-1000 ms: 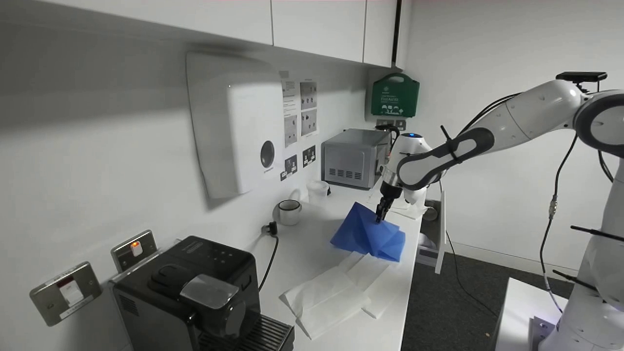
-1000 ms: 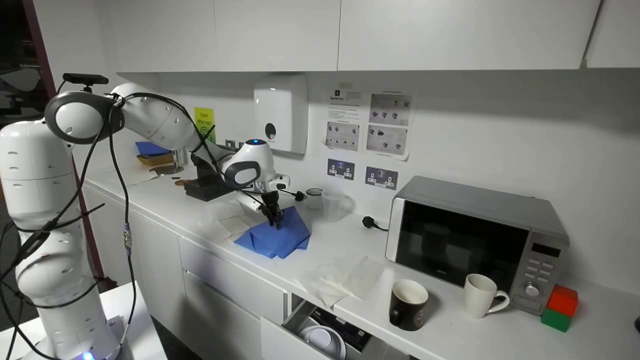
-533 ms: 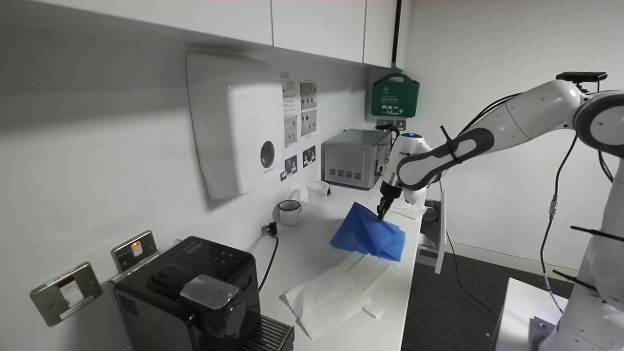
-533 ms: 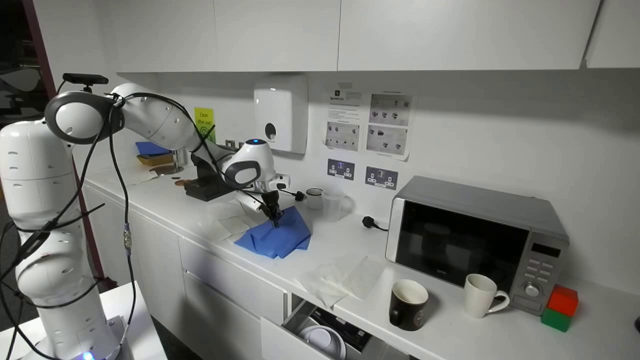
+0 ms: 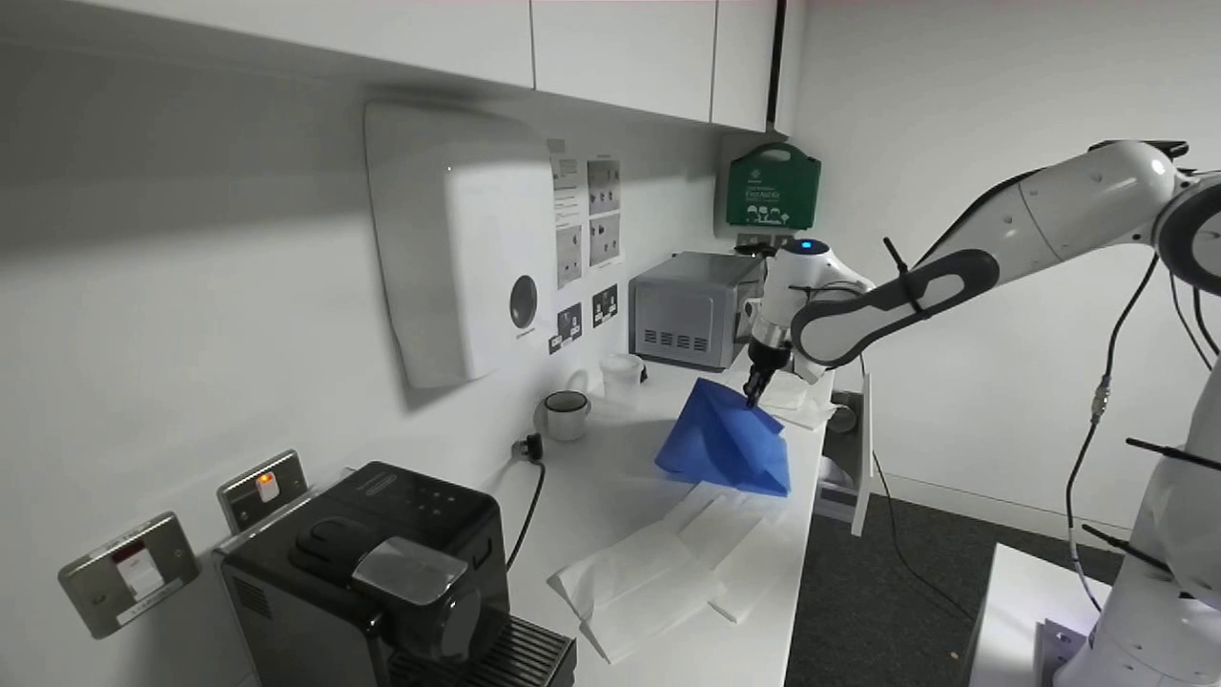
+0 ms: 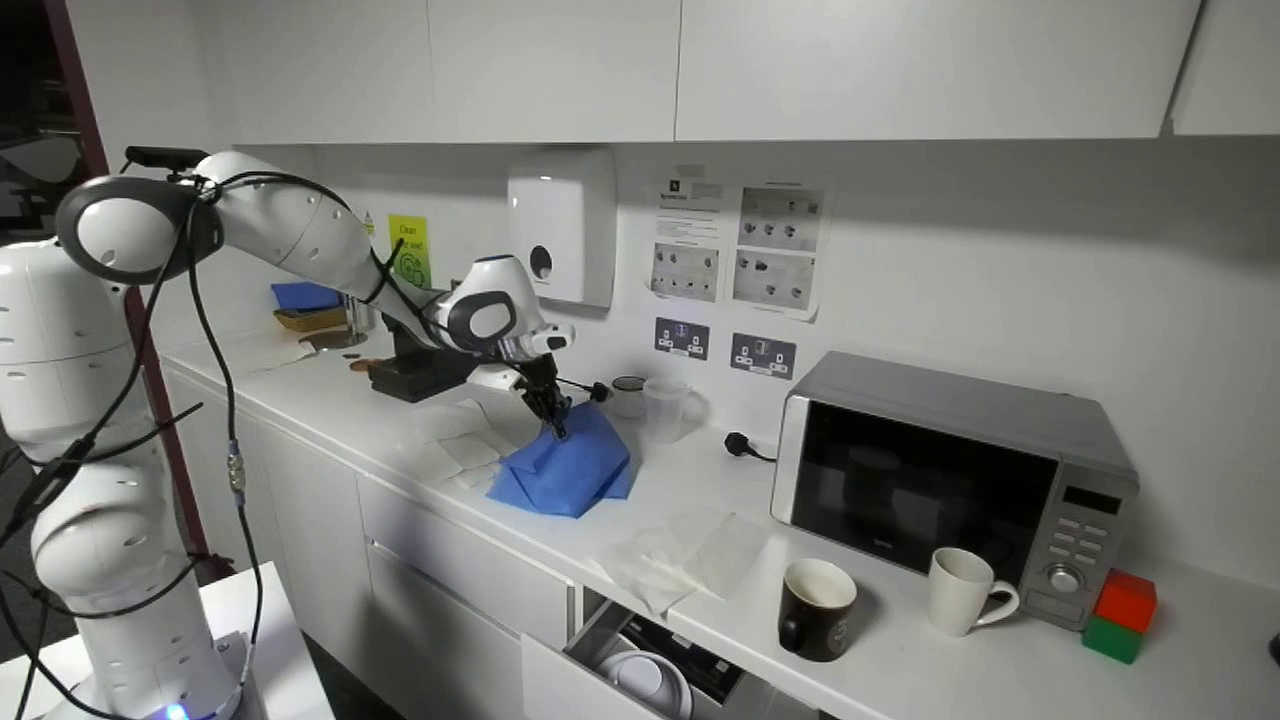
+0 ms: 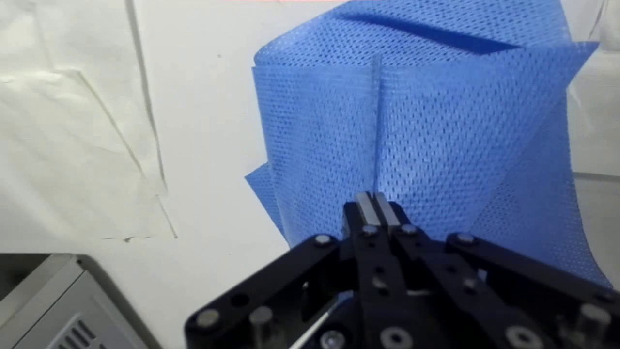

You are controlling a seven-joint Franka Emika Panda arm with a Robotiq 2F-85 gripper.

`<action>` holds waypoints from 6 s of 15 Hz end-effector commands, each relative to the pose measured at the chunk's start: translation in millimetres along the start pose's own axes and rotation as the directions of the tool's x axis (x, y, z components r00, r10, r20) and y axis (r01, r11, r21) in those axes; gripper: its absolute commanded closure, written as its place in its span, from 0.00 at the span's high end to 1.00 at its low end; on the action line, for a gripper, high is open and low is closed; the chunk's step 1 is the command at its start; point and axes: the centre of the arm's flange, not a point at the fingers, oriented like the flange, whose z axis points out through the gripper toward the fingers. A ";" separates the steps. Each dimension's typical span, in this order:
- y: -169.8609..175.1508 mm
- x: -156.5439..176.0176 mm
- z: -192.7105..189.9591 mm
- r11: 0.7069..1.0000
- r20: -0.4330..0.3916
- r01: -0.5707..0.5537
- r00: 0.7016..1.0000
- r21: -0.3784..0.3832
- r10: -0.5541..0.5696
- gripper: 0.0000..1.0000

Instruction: Fold the blue towel.

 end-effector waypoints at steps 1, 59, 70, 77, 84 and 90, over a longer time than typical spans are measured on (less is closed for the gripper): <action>-0.5 -6.9 -51.7 0.993 0.024 0.003 1.000 -0.122 0.000 0.00; -47.9 4.6 -40.5 0.978 0.195 -0.201 0.958 -0.061 0.209 1.00; -30.1 0.1 3.5 0.994 0.143 -0.099 0.984 -0.037 0.103 1.00; -11.3 -2.3 21.4 0.999 0.143 -0.044 0.989 -0.016 0.046 1.00; -7.9 -0.2 30.2 1.000 0.145 -0.012 0.989 -0.005 0.013 0.92; -9.2 0.1 34.1 1.000 0.156 -0.010 0.988 0.003 0.010 0.41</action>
